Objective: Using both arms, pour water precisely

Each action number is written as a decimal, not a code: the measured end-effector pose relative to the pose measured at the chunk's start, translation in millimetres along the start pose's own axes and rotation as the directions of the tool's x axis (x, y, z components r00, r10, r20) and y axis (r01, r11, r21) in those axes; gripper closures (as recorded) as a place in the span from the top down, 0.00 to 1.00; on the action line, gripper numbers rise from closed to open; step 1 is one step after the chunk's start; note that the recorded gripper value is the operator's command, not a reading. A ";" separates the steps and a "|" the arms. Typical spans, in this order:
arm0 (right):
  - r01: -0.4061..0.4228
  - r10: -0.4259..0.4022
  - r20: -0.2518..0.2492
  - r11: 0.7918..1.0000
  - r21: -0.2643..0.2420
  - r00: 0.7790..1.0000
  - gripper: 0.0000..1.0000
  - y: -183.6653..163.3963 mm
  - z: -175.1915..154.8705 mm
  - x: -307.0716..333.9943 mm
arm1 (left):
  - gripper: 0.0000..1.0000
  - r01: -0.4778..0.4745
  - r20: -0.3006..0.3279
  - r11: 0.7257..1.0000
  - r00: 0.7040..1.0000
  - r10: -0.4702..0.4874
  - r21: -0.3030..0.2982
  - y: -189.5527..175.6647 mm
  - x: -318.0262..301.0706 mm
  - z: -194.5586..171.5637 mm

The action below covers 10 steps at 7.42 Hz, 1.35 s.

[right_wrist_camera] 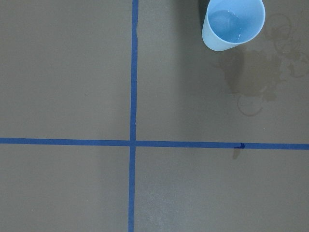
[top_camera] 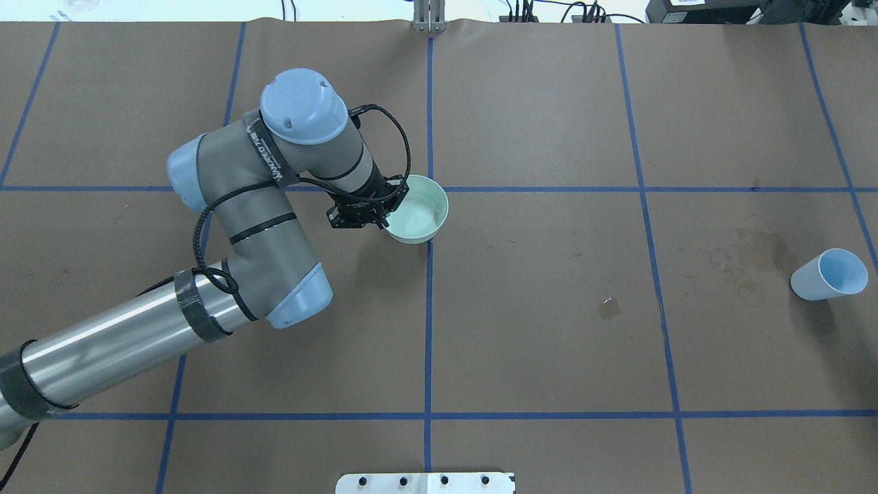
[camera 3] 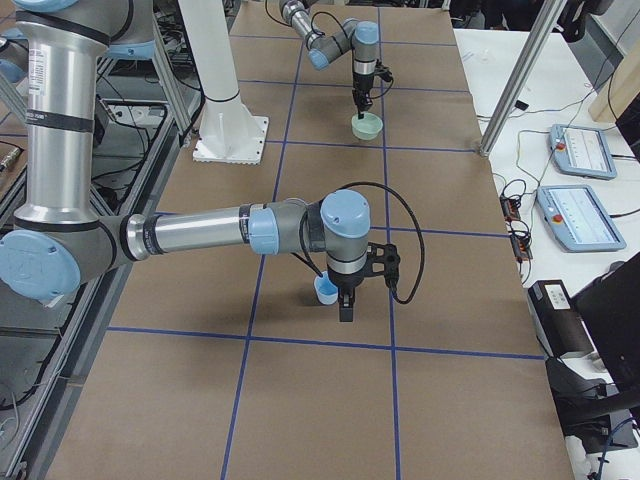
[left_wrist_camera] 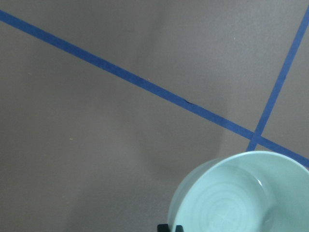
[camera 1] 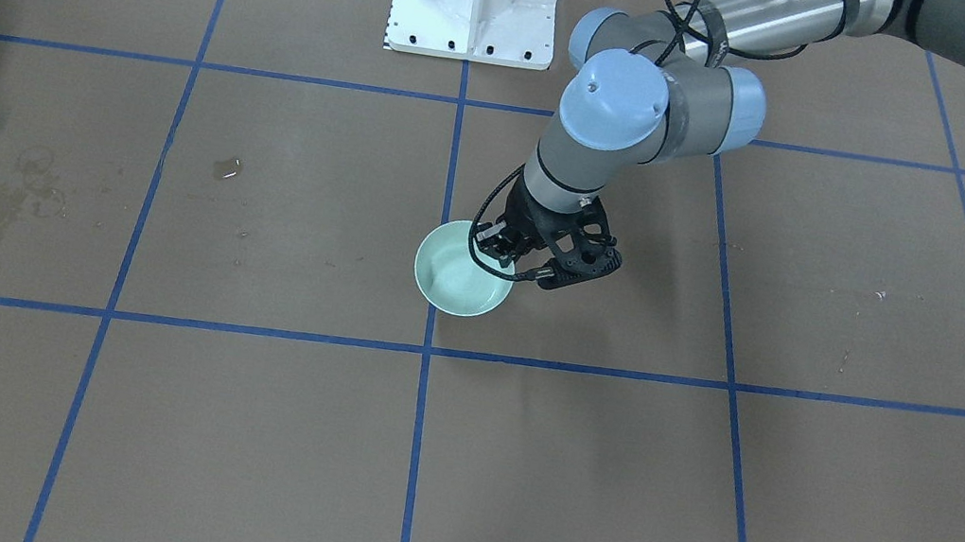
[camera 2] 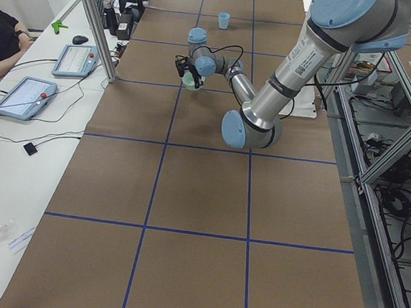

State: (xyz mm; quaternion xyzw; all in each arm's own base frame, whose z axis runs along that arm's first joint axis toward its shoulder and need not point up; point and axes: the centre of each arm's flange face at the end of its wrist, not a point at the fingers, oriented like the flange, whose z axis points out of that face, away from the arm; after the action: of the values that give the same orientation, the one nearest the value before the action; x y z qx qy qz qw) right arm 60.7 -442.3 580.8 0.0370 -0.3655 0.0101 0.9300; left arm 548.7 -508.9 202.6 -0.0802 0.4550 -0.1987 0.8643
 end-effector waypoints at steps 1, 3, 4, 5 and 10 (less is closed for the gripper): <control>0.000 0.000 0.000 1.000 0.000 1.000 1.00 0.0 0.0 0.0 | 0.00 0.000 0.005 1.000 1.000 0.000 0.003 3.5 10.0 9.5; -0.001 0.001 0.000 1.000 -0.001 1.000 1.00 0.1 0.3 0.3 | 0.03 -0.005 0.014 1.000 1.000 0.005 -0.002 9.9 16.4 20.5; -0.001 0.001 0.000 1.000 -0.001 1.000 1.00 0.1 0.4 0.4 | 0.18 -0.006 0.019 1.000 1.000 0.006 -0.004 11.7 16.1 24.5; -0.001 0.001 0.000 1.000 -0.001 1.000 1.00 0.1 0.4 0.4 | 0.37 -0.008 0.022 1.000 1.000 0.008 -0.003 12.2 15.2 28.3; 0.002 -0.002 0.000 1.000 0.002 1.000 1.00 -0.1 -1.1 -1.1 | 1.00 -0.031 -0.015 0.999 0.999 0.032 0.030 9.6 17.8 21.0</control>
State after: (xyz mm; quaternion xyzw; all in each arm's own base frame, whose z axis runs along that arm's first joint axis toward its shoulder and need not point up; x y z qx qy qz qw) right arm 60.7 -442.2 579.3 0.0384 -0.3655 0.0095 0.9299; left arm 577.5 -508.5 198.1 -0.0588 0.4599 -0.1924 0.8649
